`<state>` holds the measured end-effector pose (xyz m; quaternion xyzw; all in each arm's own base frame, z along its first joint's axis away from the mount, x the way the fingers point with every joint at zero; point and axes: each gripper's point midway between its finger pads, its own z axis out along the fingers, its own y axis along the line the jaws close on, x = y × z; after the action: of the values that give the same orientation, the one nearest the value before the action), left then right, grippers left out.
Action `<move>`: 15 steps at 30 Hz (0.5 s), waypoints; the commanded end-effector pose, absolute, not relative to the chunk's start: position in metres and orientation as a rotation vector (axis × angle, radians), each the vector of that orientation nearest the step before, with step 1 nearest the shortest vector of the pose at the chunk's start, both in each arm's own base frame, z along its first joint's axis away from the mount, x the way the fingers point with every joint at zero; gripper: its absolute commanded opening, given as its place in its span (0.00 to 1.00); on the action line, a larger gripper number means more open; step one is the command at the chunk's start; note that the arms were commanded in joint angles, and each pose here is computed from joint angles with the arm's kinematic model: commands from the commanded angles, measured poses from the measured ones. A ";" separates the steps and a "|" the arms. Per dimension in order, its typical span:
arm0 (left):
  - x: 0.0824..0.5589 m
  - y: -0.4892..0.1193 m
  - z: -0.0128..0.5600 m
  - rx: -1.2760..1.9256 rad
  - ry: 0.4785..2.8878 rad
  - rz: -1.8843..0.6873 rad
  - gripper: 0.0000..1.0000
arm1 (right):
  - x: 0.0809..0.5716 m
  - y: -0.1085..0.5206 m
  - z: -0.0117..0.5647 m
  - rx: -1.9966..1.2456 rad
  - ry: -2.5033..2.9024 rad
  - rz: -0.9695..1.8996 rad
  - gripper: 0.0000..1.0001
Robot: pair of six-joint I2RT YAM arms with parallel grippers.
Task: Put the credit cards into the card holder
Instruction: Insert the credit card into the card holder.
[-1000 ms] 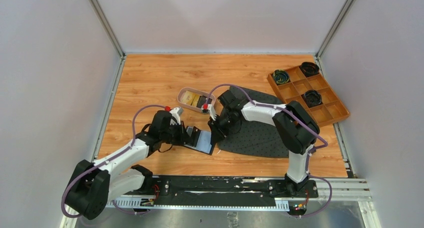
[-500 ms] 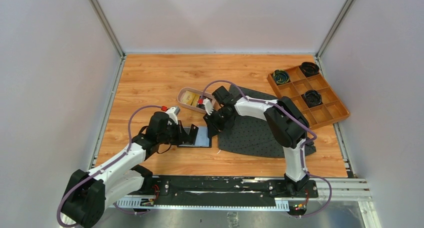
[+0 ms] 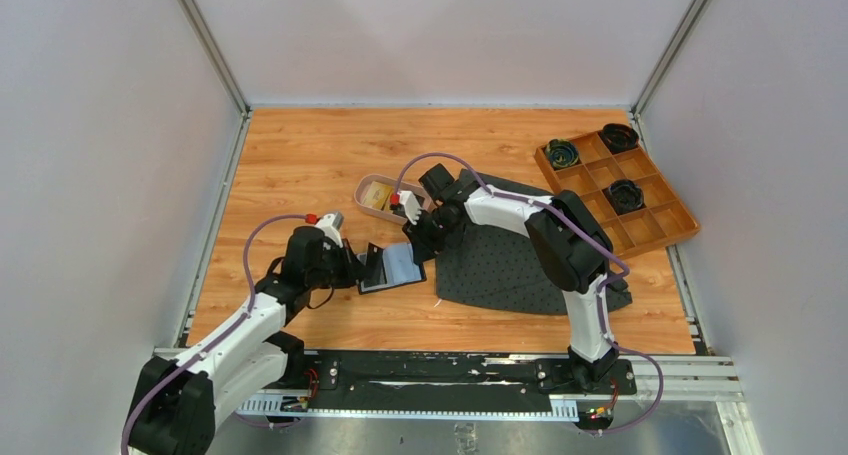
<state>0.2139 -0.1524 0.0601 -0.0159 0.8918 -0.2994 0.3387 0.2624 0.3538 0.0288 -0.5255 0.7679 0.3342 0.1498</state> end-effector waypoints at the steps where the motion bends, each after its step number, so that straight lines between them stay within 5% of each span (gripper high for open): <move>1: 0.210 -0.156 0.051 -0.066 2.328 -0.857 0.00 | 0.267 0.326 -0.005 -1.564 2.310 0.819 0.26; 15: 0.204 -0.161 0.036 -0.118 2.398 -0.952 0.00 | 0.263 0.328 -0.002 -1.554 2.313 0.856 0.26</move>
<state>0.2098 -0.1610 0.0439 -0.0399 0.8886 -0.3500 0.2939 0.2619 0.3540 0.0293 -0.5304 0.7639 0.3356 0.1497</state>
